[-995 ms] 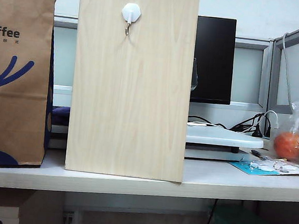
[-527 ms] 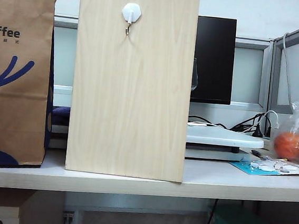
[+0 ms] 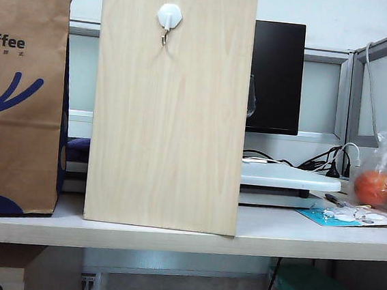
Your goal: Pick up the paper bag and hang it on the hook.
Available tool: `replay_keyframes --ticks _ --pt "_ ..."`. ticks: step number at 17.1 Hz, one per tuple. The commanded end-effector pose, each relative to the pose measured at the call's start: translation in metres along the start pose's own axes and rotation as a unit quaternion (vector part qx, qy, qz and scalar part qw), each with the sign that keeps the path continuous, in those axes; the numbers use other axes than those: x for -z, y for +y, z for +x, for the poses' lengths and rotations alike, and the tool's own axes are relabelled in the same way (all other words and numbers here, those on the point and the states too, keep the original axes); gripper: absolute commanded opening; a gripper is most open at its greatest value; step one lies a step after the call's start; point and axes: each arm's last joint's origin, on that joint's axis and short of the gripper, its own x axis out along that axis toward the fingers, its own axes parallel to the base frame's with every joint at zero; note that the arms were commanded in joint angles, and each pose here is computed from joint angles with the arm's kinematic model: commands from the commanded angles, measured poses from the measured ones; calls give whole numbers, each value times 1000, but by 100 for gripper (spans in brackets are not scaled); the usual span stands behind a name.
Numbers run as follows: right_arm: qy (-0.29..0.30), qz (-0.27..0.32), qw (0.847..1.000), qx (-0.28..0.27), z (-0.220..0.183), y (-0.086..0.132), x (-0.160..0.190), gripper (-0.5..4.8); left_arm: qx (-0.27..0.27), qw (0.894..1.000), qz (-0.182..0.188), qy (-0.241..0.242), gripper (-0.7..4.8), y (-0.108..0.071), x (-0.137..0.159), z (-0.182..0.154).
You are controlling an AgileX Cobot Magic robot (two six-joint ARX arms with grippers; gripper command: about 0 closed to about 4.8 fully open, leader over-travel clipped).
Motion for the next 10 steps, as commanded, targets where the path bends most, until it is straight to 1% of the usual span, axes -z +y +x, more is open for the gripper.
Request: replay_keyframes --ticks 1,2,3,4,5,6,7,8,9,10 --pt "8 4 1000 -1 0 0 3 0 -22 992 96 -78 -5 -24 -69 -4" --pt "11 6 1000 0 0 0 4 0 -28 987 131 -84 -5 -30 -88 -2" --pt "13 8 1000 0 0 0 5 0 -44 984 154 -79 -5 -32 -102 4" --pt "13 8 1000 0 0 0 5 0 -56 979 184 -63 -5 -33 -116 17" --pt "13 8 1000 0 0 0 5 0 -59 975 208 -42 -4 -30 -126 38" --pt "13 8 1000 0 0 0 5 0 -62 976 209 -32 2 -27 -131 52" --pt "13 8 1000 0 0 0 5 0 -70 975 208 -25 41 -24 -135 63" --pt "14 8 1000 0 0 0 5 0 -86 974 209 -19 120 -20 -139 75" --pt "14 8 1000 0 0 0 5 0 -99 970 220 -4 228 -15 -142 91" --pt "14 8 1000 0 0 0 5 0 -105 969 222 11 295 -10 -144 106"
